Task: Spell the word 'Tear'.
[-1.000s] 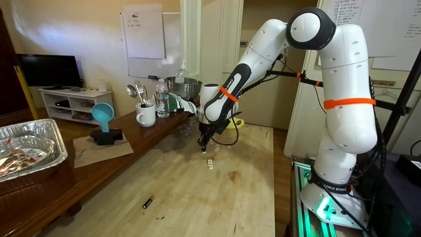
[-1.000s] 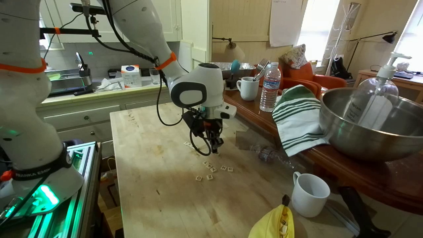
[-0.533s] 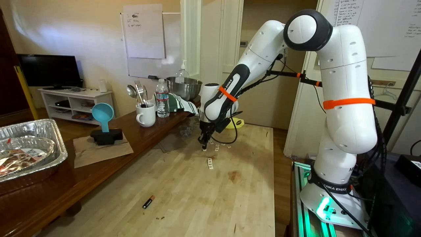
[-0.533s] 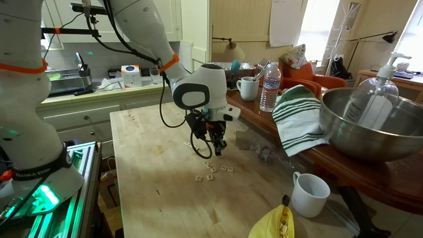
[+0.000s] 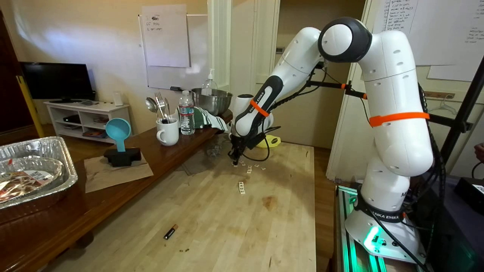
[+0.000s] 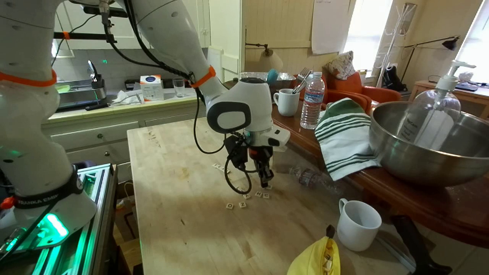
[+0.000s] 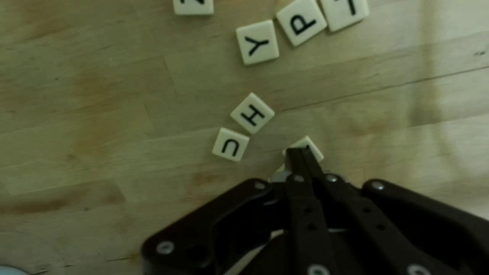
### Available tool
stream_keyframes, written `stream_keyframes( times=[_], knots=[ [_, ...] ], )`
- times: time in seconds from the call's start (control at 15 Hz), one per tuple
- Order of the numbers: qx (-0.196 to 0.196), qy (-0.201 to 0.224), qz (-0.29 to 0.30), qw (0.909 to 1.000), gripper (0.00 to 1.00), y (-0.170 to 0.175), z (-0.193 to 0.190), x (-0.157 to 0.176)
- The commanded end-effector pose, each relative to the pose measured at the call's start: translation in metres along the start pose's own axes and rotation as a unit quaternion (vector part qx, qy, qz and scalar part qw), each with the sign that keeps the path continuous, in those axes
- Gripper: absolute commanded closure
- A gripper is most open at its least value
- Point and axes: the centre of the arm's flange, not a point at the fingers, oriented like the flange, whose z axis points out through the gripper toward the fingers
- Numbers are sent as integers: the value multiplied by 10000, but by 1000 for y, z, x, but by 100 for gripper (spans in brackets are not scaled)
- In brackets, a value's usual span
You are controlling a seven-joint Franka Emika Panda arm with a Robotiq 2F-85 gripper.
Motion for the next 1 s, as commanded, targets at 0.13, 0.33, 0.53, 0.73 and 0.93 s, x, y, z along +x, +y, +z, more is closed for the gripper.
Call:
stream_keyframes(
  times=[0.13,0.33,0.53,0.73,0.93],
  knots=[
    [-210,13,430,9989,100,24,22,9],
    [-134,57,437,9989,100,10,-2,5],
    [-166,160,302,9993,100,-11,-29,-2],
    [-163,247,139,9995,100,-32,-49,-5],
    [31,135,-250,9996,100,-54,-63,-15]
  ],
)
